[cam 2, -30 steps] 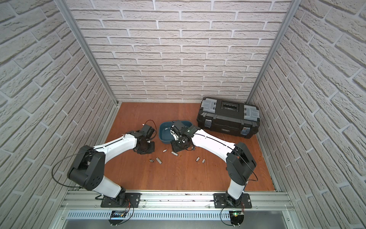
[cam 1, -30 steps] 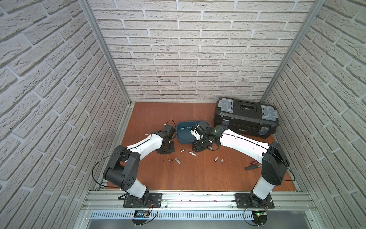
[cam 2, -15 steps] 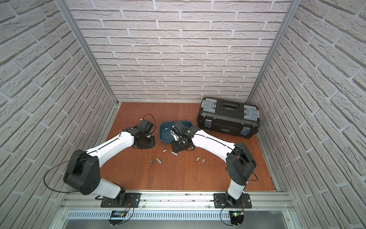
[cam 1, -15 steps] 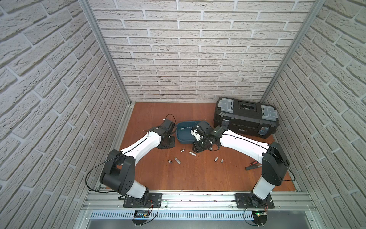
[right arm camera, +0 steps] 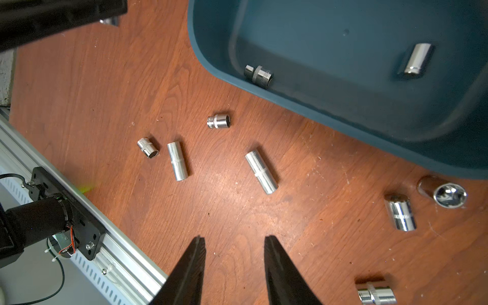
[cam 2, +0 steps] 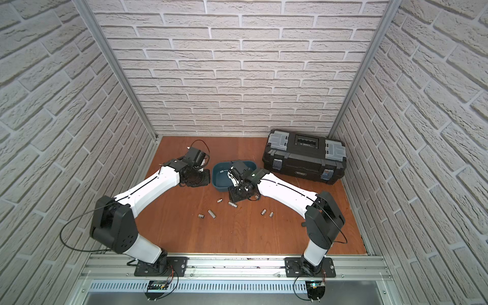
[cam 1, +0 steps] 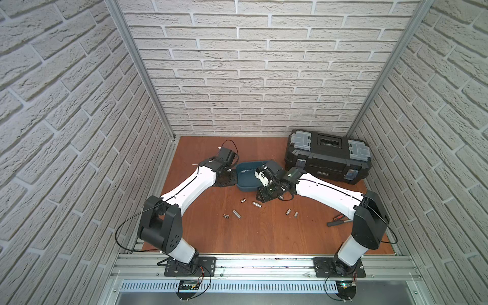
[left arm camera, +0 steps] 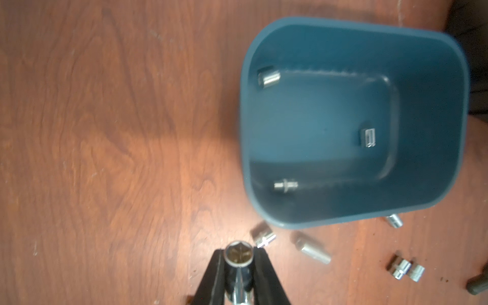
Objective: Put the socket on the desktop into the storage box
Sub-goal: Place the socket head in the storage box.
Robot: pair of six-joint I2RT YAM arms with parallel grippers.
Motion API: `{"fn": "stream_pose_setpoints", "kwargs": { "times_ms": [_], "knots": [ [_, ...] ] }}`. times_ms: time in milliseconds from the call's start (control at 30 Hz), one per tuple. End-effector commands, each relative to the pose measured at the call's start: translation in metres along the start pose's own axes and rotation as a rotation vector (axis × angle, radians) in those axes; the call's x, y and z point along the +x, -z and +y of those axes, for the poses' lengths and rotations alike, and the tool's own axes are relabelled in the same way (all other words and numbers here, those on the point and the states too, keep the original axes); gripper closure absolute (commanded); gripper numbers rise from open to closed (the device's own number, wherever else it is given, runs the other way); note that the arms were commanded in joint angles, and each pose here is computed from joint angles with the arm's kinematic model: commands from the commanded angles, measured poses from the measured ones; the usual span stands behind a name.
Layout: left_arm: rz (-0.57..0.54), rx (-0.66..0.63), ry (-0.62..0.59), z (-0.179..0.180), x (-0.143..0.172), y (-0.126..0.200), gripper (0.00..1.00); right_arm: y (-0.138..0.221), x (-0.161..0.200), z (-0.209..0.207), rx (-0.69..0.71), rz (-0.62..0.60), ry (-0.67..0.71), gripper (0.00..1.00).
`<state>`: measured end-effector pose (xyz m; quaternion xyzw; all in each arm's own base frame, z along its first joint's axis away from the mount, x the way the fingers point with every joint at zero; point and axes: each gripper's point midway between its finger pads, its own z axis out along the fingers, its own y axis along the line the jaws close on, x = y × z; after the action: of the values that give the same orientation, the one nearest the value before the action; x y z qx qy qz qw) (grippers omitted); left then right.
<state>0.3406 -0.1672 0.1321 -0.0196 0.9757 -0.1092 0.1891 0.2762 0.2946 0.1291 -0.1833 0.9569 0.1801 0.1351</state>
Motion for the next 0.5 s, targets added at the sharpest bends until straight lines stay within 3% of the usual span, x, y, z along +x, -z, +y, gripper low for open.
{"fn": "stream_pose_setpoints", "kwargs": {
  "times_ms": [0,467],
  "knots": [
    [0.007,0.035,-0.021,-0.011,-0.012,-0.004,0.86,0.014,-0.003,0.006,-0.023,-0.048,-0.002,0.57],
    [0.083,0.096,-0.078,-0.053,-0.041,-0.056,0.85,0.018,0.004,-0.011,0.010,-0.059,-0.044,0.57]
  ]
}}
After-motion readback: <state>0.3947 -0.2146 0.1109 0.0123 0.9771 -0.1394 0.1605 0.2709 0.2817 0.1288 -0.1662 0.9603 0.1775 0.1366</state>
